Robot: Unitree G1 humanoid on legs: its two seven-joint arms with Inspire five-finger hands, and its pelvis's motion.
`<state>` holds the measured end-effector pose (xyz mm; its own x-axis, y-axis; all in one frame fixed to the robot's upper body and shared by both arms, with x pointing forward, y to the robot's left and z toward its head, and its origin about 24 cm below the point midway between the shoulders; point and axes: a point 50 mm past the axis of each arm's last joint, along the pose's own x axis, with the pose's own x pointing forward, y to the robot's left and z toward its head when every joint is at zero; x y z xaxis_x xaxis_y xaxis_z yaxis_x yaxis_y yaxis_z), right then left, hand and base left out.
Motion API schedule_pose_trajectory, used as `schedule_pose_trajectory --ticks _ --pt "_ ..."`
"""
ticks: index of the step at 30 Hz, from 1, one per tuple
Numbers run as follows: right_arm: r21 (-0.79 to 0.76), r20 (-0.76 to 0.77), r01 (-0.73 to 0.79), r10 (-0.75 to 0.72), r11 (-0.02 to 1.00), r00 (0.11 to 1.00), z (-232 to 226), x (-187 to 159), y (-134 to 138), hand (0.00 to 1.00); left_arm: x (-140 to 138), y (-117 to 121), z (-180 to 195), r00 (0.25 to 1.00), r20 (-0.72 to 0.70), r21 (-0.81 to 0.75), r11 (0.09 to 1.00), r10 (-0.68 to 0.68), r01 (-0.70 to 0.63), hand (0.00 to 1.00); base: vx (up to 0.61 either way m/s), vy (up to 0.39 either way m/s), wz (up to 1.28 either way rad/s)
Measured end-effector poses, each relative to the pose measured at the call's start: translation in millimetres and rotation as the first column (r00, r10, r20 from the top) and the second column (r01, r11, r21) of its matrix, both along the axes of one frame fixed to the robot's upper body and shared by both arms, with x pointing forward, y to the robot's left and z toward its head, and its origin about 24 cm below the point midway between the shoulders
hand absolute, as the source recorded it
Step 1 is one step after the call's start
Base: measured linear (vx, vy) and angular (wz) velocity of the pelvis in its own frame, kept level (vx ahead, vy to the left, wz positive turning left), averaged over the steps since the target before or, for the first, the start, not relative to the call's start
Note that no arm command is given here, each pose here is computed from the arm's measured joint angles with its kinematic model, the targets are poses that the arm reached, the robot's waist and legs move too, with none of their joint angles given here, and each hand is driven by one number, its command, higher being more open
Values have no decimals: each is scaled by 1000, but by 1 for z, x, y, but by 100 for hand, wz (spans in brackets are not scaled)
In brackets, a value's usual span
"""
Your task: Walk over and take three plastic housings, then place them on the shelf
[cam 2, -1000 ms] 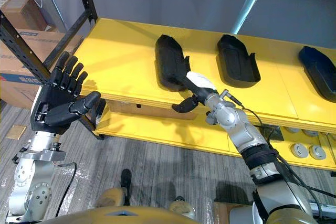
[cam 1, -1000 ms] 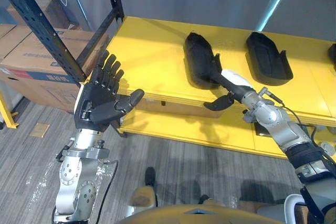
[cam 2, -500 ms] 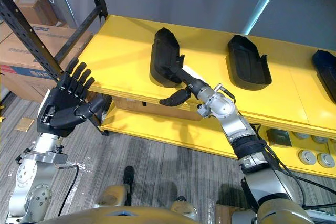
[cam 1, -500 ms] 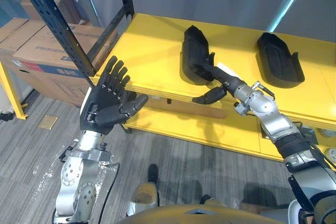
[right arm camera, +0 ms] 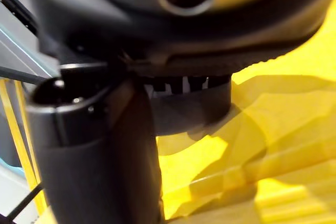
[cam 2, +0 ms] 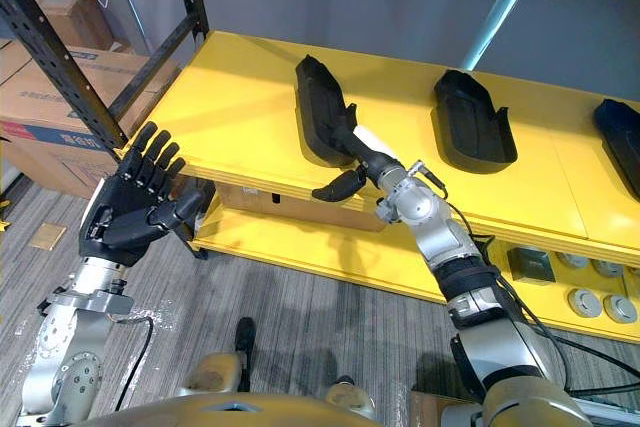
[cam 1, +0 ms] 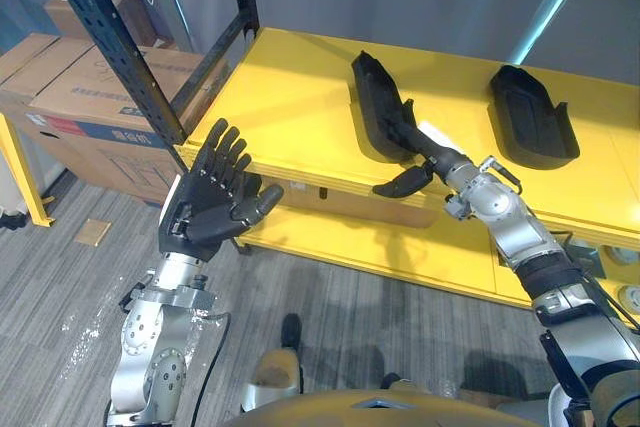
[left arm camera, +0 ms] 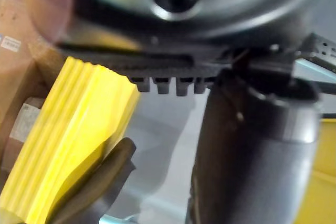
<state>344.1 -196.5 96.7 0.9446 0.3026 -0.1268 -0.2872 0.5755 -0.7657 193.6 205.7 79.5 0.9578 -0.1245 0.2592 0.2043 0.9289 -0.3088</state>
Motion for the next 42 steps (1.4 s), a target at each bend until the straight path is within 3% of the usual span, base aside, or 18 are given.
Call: schedule_pose_trajectory --ticks 1,2,9,13,31,42 --pt "5 -1 7 -7 1000 1000 -1 1 2 100 0 -2 -1 1000 -4 -6 1000 -4 4 100 -7 -8 -4" --pt "6 -4 14 -14 1000 1000 -1 1 2 0 0 -4 -1 1000 -7 -10 1000 -10 10 100 -3 -2 -4" --pt "-60 52 -9 12 998 999 6 -1 14 0 1 -8 -3 1000 -10 -32 999 -4 4 100 -1 0 -3" --pt "-51 75 103 -99 993 992 9 2 -1 0 -1 -11 -5 1000 -22 -37 999 -16 15 100 -15 0 2" --pt "-59 70 93 -89 994 994 6 2 -1 0 -6 -10 -10 999 -54 -39 999 -4 1 100 2 -1 -1" --pt "-44 48 211 -209 976 977 0 9 -4 0 -4 -24 -12 997 -59 -66 997 -55 51 100 -3 5 1"
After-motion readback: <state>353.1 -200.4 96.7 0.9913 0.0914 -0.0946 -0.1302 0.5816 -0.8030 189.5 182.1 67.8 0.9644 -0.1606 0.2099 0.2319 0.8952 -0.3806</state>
